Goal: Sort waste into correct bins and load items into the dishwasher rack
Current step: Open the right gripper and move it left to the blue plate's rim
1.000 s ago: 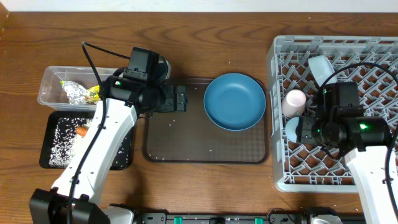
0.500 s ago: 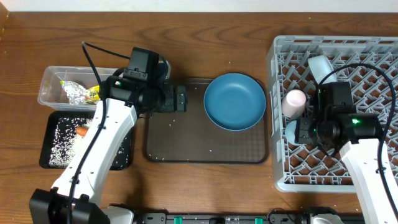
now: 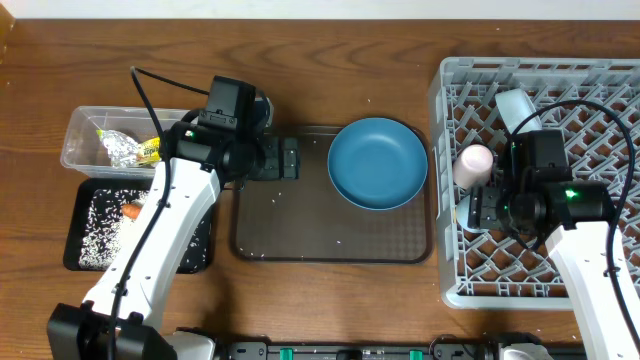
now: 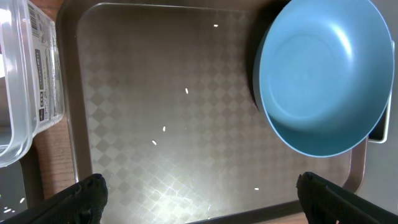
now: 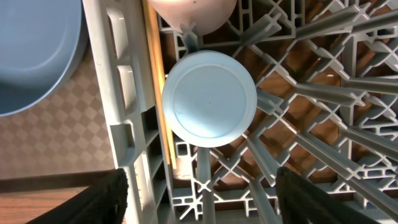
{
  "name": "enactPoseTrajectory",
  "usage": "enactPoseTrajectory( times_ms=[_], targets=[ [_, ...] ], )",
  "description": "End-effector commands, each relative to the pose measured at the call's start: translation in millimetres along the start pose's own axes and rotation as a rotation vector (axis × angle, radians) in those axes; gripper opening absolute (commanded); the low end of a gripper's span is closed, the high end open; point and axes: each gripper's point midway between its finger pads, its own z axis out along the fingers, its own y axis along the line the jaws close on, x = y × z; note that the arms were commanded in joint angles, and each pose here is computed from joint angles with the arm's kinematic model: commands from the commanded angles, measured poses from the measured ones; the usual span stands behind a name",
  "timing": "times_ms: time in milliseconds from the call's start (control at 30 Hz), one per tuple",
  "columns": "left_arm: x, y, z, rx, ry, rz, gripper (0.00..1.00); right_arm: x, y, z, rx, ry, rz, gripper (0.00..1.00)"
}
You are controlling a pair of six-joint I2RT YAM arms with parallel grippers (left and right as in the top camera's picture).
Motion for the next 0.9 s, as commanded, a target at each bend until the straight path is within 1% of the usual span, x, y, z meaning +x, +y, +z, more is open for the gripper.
enactPoseTrajectory(
  times_ms=[0,167,267,433,600,867],
  targets=[
    [-2,3,1,-0.012,-0.007,0.007,1.00,-15,10,-15,-0.062,-0.043,0.003,0.71],
    [-12,7,-3,-0.045,-0.056,0.014,1.00,-22,27,-28,-0.159,-0.062,0.001,0.67],
    [-20,11,-12,-0.079,-0.096,0.018,1.00,-25,29,-30,-0.167,-0.072,0.031,0.66],
    [-24,7,-27,-0.068,-0.142,0.025,1.00,-39,49,-33,-0.205,-0.139,-0.007,0.64],
    [-24,6,-32,-0.066,-0.153,0.027,1.00,-51,90,-42,-0.274,-0.225,-0.092,0.60],
    [-27,8,-32,-0.079,-0.168,0.027,1.00,-54,140,-36,-0.280,-0.283,-0.230,0.59]
  ],
)
